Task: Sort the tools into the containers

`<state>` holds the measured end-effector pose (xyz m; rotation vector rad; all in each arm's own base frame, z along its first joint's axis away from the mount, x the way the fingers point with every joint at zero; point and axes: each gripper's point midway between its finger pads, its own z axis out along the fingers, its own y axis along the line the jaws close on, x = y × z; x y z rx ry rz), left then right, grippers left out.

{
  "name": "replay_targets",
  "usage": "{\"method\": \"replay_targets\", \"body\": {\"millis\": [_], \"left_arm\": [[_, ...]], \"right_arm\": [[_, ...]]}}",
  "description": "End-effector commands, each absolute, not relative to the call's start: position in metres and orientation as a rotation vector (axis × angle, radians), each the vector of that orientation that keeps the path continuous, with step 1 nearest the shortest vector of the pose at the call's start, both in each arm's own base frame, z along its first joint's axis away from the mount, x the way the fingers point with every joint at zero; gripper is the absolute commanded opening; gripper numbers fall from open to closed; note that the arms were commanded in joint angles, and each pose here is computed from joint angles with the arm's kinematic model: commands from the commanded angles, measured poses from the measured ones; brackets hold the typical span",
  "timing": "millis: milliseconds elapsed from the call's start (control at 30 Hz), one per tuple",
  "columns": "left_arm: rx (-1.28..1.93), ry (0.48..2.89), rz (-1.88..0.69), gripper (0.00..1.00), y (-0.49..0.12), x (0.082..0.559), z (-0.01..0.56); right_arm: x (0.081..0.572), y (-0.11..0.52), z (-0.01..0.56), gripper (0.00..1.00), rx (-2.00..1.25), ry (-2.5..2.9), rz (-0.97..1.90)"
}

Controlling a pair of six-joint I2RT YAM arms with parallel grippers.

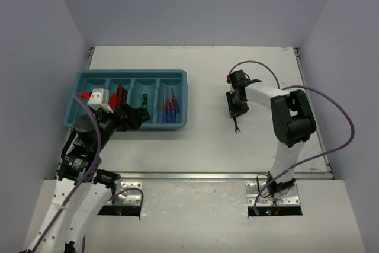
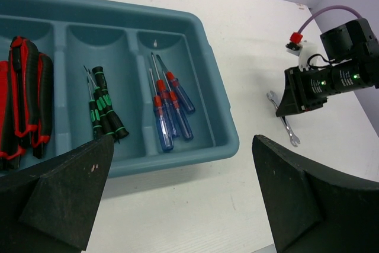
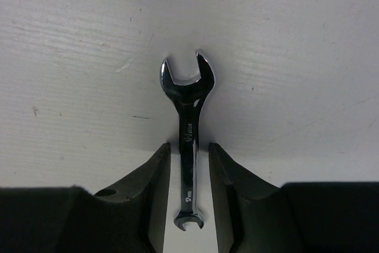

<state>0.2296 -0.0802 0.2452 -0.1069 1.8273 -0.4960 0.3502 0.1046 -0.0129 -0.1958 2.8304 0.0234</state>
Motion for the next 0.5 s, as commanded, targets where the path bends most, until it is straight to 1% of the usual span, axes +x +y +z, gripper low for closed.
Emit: {"method": "replay_targets", "body": {"millis": [0, 267, 300, 333, 433, 467], "left_arm": [[-0.114, 1.765, -0.507, 1.00, -0.0801, 0.2308, 0.2635], [-0.124, 1.747, -0.502, 1.00, -0.0775, 0.2286, 0.2666], [-0.124, 1.746, -0.502, 1.00, -0.0774, 0.2285, 0.2668], [-0.126, 1.746, -0.500, 1.00, -0.0768, 0.2280, 0.2665], [-0.129, 1.741, -0.499, 1.00, -0.0762, 0.2276, 0.2675], [-0.128, 1.741, -0.500, 1.00, -0.0765, 0.2277, 0.2675]], "right_arm": [[0.3055, 0.0934, -0.0327, 0.33, -0.240, 2.963, -0.057], [0.3002, 0.0916, -0.0319, 0.33, -0.255, 2.965, -0.065], [0.3020, 0.0926, -0.0318, 0.32, -0.256, 2.964, -0.061], [0.3014, 0.0928, -0.0356, 0.28, -0.266, 2.981, -0.063], [0.3054, 0.0934, -0.0372, 0.27, -0.263, 2.979, -0.069], [0.3075, 0.0921, -0.0387, 0.25, -0.266, 2.979, -0.085]]}}
